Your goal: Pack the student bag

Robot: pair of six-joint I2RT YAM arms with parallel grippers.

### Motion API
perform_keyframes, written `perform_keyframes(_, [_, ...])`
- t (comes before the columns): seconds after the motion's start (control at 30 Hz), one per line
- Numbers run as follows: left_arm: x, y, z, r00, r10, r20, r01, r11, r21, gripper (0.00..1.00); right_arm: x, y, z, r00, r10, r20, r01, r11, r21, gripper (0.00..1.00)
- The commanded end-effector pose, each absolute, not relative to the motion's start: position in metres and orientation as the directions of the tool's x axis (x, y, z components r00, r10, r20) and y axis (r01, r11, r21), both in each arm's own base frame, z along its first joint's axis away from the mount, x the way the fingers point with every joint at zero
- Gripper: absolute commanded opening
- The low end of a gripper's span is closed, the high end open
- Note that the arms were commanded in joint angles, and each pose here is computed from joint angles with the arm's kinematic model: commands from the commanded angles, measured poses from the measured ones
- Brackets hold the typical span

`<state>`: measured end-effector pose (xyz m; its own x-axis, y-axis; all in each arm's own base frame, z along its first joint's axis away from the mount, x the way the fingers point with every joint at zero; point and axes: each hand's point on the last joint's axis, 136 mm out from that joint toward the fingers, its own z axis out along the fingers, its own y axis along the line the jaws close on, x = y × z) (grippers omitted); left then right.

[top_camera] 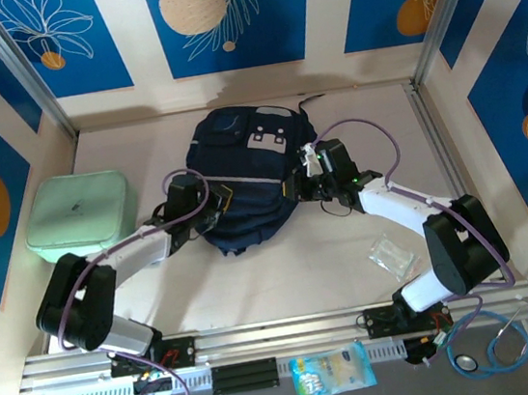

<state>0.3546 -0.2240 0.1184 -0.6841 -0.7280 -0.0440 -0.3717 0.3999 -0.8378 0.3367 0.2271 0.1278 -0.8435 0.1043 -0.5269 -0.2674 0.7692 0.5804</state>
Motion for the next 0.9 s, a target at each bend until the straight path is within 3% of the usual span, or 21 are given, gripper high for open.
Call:
perform_keyframes(0.0, [0.374, -0.227, 0.143, -0.658, -0.749, -0.079, -0.314, 0.368, -0.875, 0.06, 0.339, 0.223, 0.133, -0.82, 0.098, -0.564, -0.293, 0.774, 0.561, 0.26])
perform_keyframes(0.03, [0.374, -0.227, 0.147, -0.659, -0.748, -0.08, -0.306, 0.364, -0.88, 0.0, 0.34, 0.223, 0.133, -0.812, 0.083, -0.577, -0.309, 0.778, 0.547, 0.27])
perform_keyframes(0.37, [0.361, -0.205, 0.201, -0.687, -0.72, -0.1, -0.223, 0.34, -0.914, 0.0, 0.34, 0.242, 0.16, -0.66, -0.165, -0.733, -0.607, 0.693, 0.39, 0.55])
perform_keyframes(0.67, [0.358, -0.2, 0.236, -0.71, -0.696, -0.108, -0.162, 0.311, -0.937, 0.0, 0.326, 0.275, 0.169, -0.58, -0.289, -0.762, -0.73, 0.599, 0.329, 0.63])
perform_keyframes(0.87, [0.358, -0.199, 0.239, -0.718, -0.687, -0.112, -0.152, 0.313, -0.938, 0.0, 0.327, 0.287, 0.14, -0.583, -0.338, -0.739, -0.716, 0.643, 0.271, 0.7])
